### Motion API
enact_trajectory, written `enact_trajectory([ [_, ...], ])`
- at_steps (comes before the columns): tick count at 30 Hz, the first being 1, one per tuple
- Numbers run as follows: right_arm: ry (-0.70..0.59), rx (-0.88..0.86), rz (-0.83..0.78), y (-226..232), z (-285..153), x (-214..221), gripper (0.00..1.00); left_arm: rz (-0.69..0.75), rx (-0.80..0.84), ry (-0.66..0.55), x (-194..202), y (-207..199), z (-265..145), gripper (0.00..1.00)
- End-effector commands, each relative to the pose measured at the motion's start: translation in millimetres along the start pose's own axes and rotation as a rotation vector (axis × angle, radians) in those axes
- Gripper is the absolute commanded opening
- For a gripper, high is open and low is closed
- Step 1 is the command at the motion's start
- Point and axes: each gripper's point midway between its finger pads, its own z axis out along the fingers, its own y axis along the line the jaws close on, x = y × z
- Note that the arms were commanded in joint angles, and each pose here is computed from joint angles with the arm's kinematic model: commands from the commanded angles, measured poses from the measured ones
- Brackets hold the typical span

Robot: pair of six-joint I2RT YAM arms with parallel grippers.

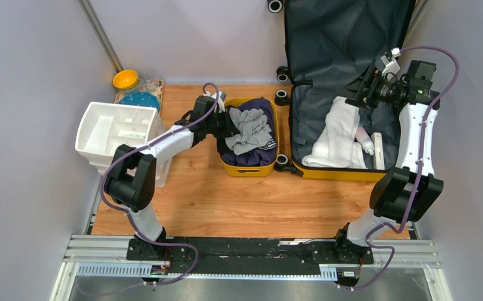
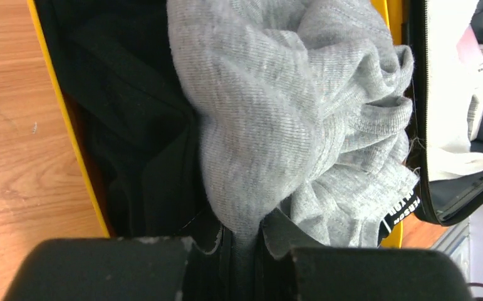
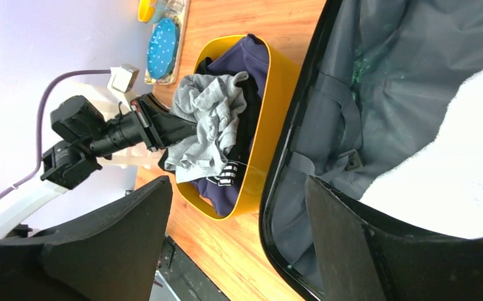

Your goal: Open, take out, and arrange the luggage

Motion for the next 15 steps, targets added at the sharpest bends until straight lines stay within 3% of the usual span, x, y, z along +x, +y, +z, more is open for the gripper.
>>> enact_trajectory([
  [1, -0.004, 0.059, -0.070, -10, -4, 0, 0.81, 0.089, 0.017, 0.008, -13, -6, -2, 0.21],
  [3, 0.012, 0.139, -0.079, -24, -6, 4, 0.81, 0.130, 0.008, 0.016, -18, -6, -4, 0.53],
  [4, 0.024, 0.180, -0.094, -33, -7, 6, 0.81, 0.166, 0.005, 0.009, -22, -6, -5, 0.75],
  [5, 0.037, 0.223, -0.114, -43, -9, 8, 0.82, 0.186, -0.002, 0.017, -23, -6, -8, 0.83],
  [8, 0.103, 0.404, -0.166, -81, -22, 16, 0.82, 0.275, -0.036, -0.011, -44, -11, -20, 0.84],
  [15, 0.248, 0.560, -0.129, -132, -18, 44, 0.80, 0.504, -0.143, -0.138, -94, -13, -62, 0.85],
])
